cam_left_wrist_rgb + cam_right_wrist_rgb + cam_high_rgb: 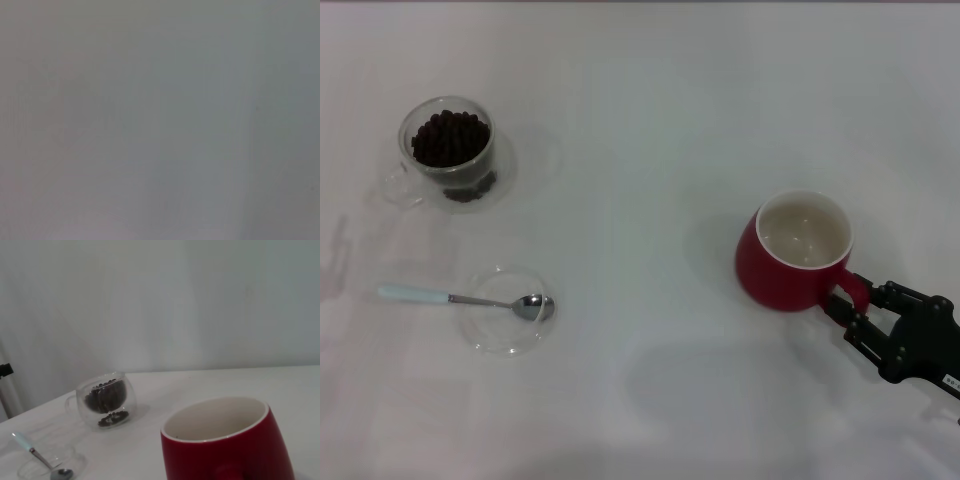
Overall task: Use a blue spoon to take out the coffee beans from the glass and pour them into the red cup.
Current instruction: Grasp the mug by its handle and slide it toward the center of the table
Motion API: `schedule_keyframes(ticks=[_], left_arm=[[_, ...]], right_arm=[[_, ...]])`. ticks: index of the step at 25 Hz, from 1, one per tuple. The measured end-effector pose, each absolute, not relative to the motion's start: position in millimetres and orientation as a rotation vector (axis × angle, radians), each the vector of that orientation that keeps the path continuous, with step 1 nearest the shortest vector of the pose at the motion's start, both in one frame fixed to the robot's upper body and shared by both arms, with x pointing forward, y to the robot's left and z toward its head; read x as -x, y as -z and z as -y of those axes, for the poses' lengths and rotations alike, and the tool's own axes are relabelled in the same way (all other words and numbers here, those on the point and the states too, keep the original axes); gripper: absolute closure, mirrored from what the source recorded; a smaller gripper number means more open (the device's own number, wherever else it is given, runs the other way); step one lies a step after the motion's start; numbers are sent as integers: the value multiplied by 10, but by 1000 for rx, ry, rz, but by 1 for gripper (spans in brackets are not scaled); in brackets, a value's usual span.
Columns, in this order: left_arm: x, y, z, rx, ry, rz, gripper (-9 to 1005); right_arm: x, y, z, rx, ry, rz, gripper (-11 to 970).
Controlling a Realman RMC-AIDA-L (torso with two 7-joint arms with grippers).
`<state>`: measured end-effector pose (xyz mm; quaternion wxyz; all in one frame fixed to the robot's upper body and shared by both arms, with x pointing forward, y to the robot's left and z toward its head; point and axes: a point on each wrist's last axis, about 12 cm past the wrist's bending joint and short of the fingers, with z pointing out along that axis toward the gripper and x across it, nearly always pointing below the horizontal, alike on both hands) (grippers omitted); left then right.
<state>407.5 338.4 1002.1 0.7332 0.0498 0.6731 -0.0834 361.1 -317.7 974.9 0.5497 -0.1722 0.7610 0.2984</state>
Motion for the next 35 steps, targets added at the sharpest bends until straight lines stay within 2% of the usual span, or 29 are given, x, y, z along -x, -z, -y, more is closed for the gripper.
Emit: schedule_keyframes(ticks=[1, 6, 12, 17, 35], left_arm=[[-4084, -10023, -3382, -111, 184, -1479, 447], [-4097, -10028, -3379, -114, 185, -1477, 447], [-4104, -10032, -3397, -121, 178, -1478, 448], [-4120, -10038, -3395, -125, 179, -1476, 447], [-4132, -10047, -3411, -119, 171, -1471, 447]], right_arm=[[-3620, -9750, 3173, 409, -710, -1801, 401], [-3633, -9753, 3152, 425, -728, -1800, 575], [-3674, -9780, 3119, 462, -725, -1764, 682], [-3734, -9797, 3050, 526, -769, -1748, 738], [-3861, -9870, 2602, 807, -1000, -1631, 819]])
